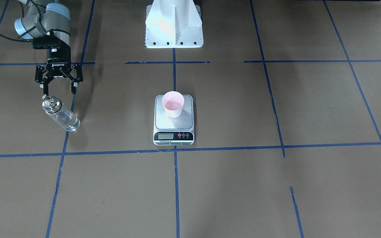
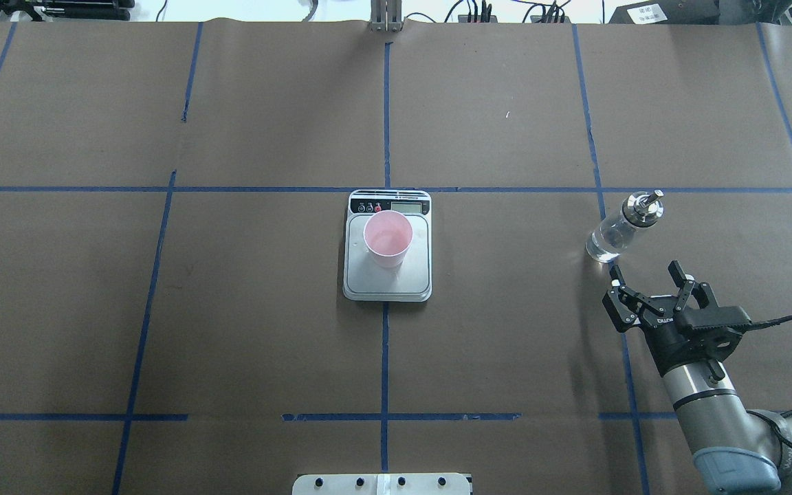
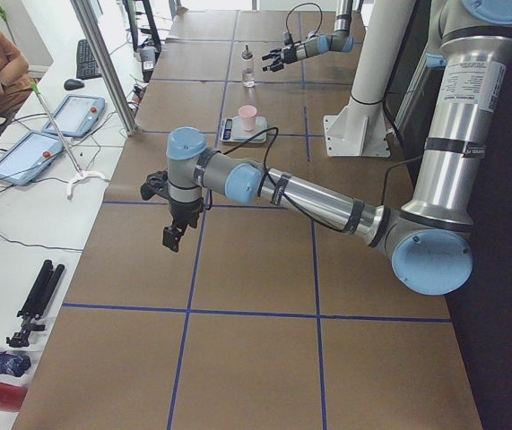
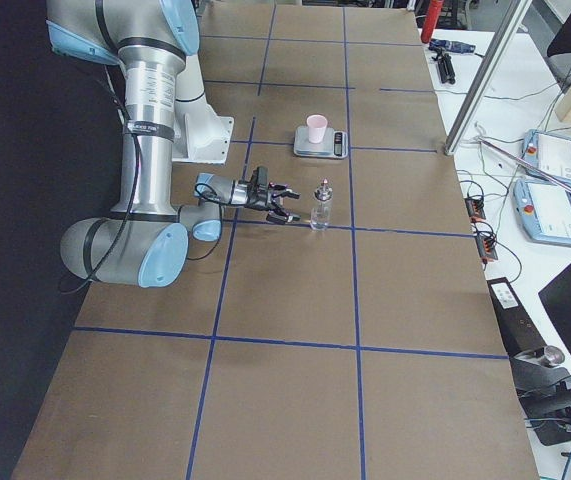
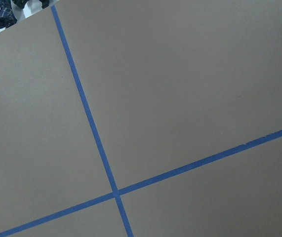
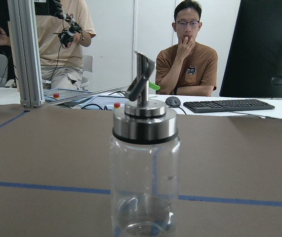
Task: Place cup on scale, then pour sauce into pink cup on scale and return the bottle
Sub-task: 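Approach the glass sauce bottle with the right gripper from the near side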
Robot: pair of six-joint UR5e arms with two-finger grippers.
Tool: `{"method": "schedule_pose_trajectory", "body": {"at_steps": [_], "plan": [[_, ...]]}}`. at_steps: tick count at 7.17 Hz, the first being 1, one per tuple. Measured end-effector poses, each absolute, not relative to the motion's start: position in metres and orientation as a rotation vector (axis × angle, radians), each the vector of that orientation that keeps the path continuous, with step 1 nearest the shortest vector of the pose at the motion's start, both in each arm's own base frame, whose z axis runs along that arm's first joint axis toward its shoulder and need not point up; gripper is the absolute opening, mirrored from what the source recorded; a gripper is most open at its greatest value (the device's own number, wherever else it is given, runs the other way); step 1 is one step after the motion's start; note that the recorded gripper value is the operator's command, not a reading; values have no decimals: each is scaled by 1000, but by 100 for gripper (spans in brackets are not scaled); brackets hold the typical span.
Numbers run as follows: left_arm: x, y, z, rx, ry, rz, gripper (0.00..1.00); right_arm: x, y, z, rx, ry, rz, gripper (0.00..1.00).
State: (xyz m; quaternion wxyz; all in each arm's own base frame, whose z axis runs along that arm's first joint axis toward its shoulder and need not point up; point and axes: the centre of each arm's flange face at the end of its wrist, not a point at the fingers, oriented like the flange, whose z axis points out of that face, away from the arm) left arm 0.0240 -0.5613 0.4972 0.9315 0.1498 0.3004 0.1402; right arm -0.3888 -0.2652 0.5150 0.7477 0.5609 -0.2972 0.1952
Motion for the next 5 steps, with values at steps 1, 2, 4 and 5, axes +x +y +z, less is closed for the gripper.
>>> {"method": "schedule_pose_trajectory", "body": {"at_steps": [1,2,4,5], "plan": [[24,-561,497,306,614,287,100,-390,-270,518,1232,-636,429,100],[24,-561,498,304,614,286,100,-390,-274,520,1237,-623,428,100],[24,-562,501,298,614,283,100,-392,-280,517,1250,-600,417,100],[24,-562,503,294,614,282,100,-397,-284,515,1256,-593,419,100]]}}
